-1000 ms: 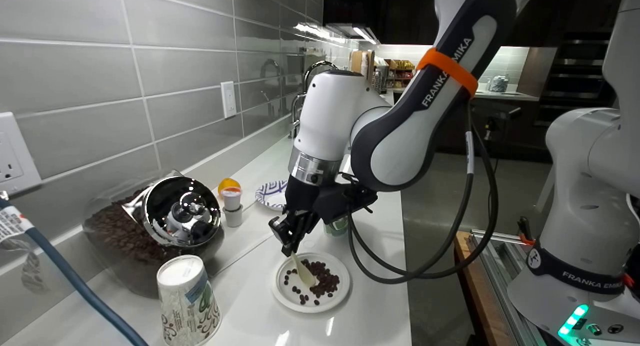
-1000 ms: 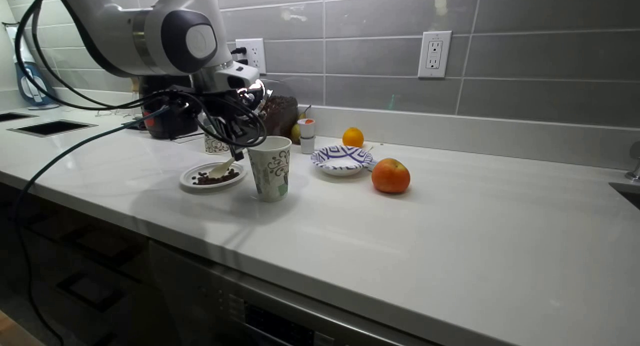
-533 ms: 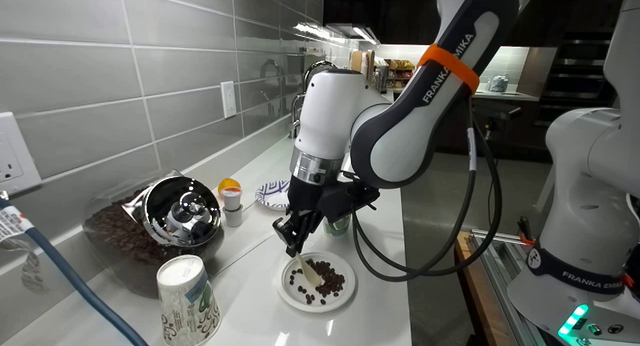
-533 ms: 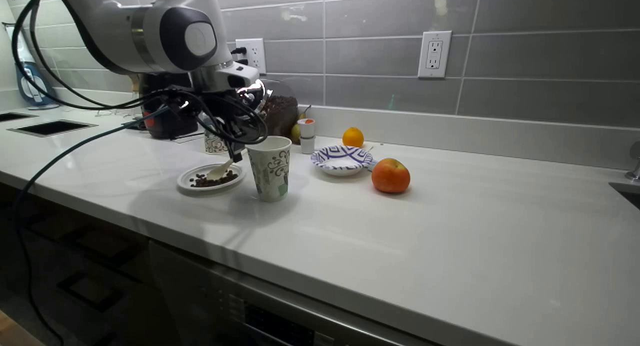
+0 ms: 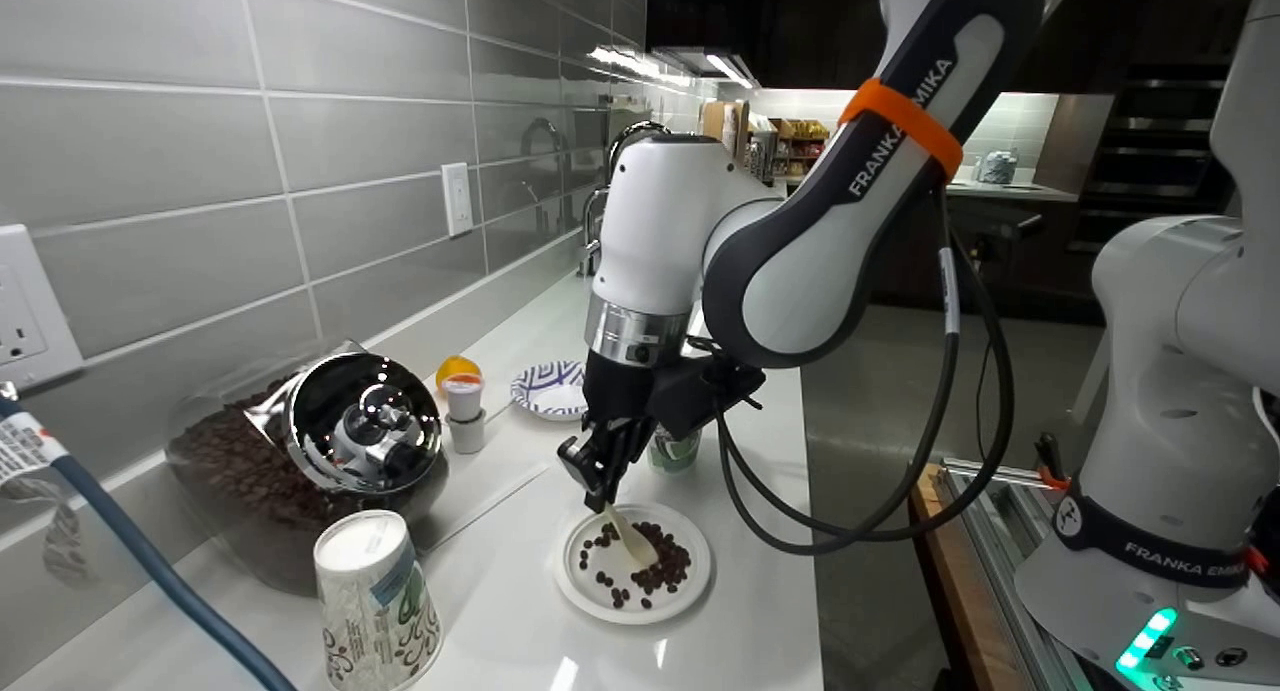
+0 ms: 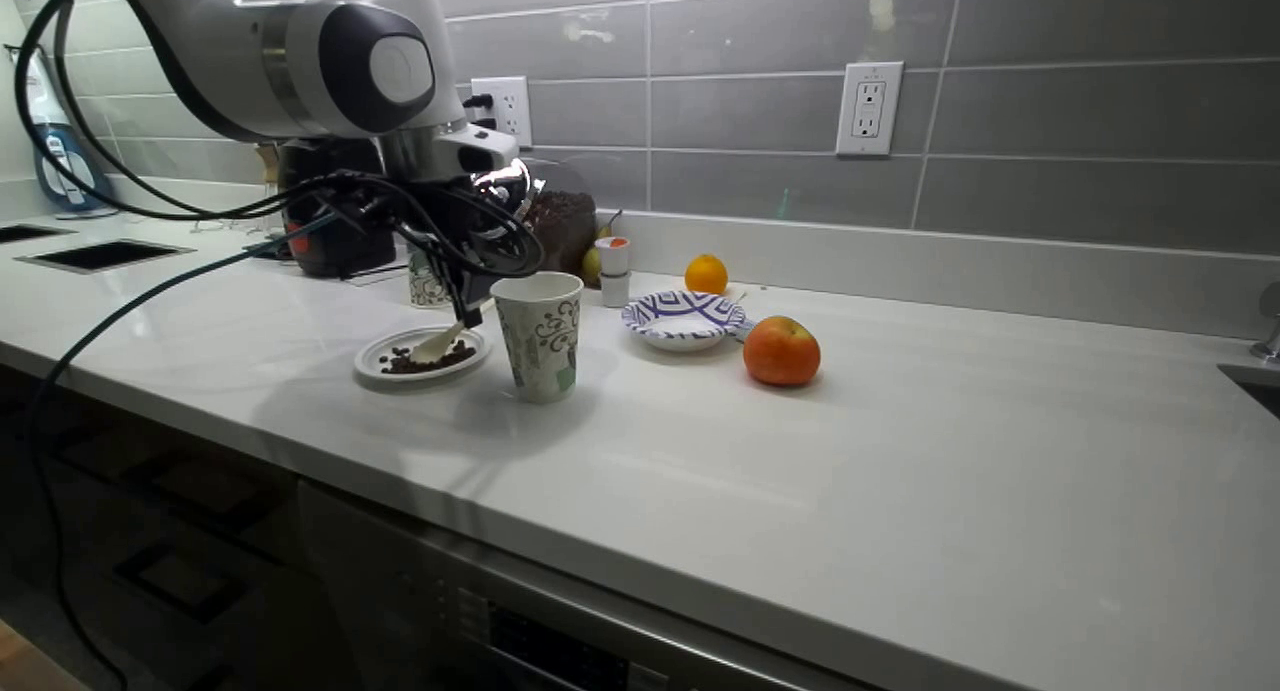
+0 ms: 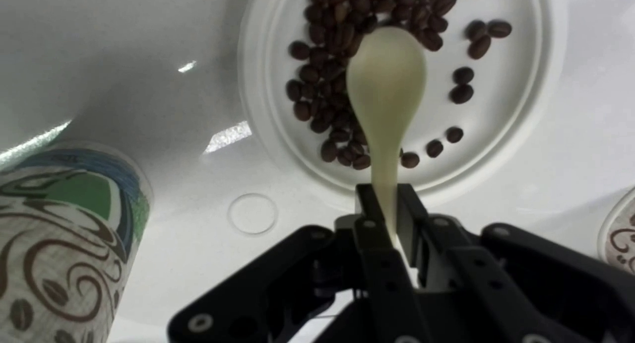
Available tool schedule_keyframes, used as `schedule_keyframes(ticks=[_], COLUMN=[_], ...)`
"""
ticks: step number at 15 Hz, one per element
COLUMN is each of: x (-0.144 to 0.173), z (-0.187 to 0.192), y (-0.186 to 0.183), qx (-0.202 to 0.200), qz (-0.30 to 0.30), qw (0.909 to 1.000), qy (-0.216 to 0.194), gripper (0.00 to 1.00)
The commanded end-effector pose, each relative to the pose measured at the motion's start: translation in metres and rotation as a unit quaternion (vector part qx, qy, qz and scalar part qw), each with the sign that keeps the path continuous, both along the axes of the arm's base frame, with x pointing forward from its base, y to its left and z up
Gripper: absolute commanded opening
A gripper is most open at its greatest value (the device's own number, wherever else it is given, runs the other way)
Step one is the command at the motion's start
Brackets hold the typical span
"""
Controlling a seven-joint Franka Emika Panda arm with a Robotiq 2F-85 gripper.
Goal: Use the spoon to put the contents on the plate in the cup
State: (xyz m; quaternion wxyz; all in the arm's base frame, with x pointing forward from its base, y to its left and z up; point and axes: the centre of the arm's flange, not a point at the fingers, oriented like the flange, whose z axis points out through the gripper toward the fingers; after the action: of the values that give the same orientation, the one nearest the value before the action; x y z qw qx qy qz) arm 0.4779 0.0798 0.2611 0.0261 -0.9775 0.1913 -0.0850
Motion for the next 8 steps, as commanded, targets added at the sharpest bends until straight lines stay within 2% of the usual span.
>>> schedule_keyframes(ticks=[1, 8], x=[-0.0091, -0.009], z=[0.0069, 0.0028], y=[-0.0035, 0.0044], qx=[-0.014, -0.041], qz=[0.017, 0.061], qw=[0.9998, 0.9973], qy=[0.0, -0.008], gripper=[0.03, 0.03])
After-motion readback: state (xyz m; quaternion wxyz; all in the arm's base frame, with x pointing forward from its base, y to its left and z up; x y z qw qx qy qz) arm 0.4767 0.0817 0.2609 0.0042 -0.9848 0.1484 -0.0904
